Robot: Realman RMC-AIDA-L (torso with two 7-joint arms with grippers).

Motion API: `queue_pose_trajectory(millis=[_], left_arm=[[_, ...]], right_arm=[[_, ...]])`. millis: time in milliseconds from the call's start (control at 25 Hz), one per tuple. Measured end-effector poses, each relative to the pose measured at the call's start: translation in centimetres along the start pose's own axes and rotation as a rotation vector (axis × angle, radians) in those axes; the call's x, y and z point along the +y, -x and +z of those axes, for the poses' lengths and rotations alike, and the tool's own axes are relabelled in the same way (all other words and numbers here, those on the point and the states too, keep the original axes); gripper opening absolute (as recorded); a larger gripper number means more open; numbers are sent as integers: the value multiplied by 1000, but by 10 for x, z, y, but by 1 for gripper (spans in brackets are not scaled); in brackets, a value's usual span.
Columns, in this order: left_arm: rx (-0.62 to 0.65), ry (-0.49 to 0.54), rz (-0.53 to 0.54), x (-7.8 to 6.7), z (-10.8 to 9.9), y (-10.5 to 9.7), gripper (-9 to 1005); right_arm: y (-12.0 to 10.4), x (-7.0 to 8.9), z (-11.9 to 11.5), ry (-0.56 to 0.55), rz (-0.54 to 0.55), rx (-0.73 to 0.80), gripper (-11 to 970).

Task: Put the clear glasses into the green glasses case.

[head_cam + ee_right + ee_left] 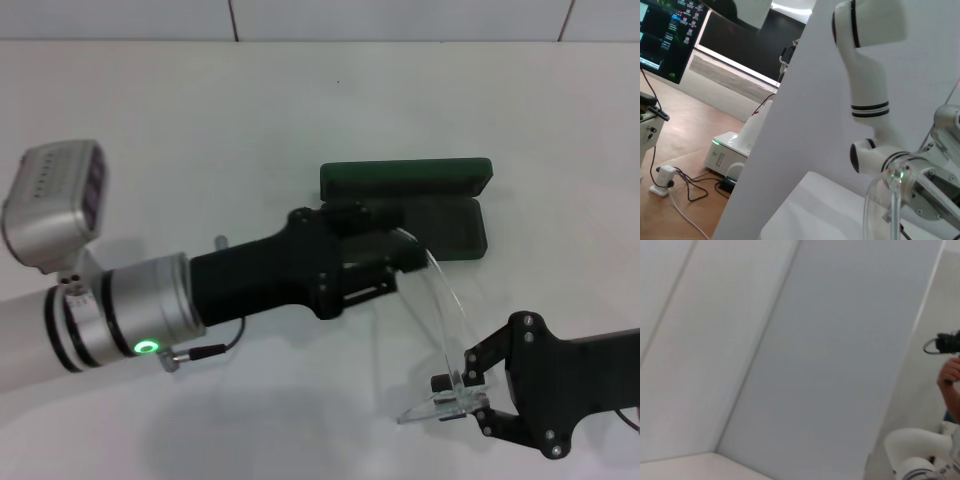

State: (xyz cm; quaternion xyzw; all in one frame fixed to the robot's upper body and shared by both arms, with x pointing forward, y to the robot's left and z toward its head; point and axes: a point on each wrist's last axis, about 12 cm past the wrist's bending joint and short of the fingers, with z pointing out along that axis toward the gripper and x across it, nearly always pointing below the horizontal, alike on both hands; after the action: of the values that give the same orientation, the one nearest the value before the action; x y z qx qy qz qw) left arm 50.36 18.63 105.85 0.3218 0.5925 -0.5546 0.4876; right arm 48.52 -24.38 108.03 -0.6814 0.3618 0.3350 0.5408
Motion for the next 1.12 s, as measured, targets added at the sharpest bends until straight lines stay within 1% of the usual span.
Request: queue_pose_trajectory(millis=[120, 240, 400, 800, 1120], left_arm=[[16, -23, 12, -2, 6, -1, 545], [36, -25, 20, -1, 9, -3, 545], [80, 1, 18, 4, 15, -6, 545], [106, 39, 25, 7, 11, -10, 545], [117, 20, 70, 2, 9, -16, 545]], right_arm=[[-2, 1, 1, -4, -11, 5, 123], [-4, 1, 3, -2, -17, 3, 123], [-4, 2, 5, 6, -41, 0, 123], [-1, 10, 6, 33, -111, -39, 122], [1, 9, 5, 20, -131, -52, 122]])
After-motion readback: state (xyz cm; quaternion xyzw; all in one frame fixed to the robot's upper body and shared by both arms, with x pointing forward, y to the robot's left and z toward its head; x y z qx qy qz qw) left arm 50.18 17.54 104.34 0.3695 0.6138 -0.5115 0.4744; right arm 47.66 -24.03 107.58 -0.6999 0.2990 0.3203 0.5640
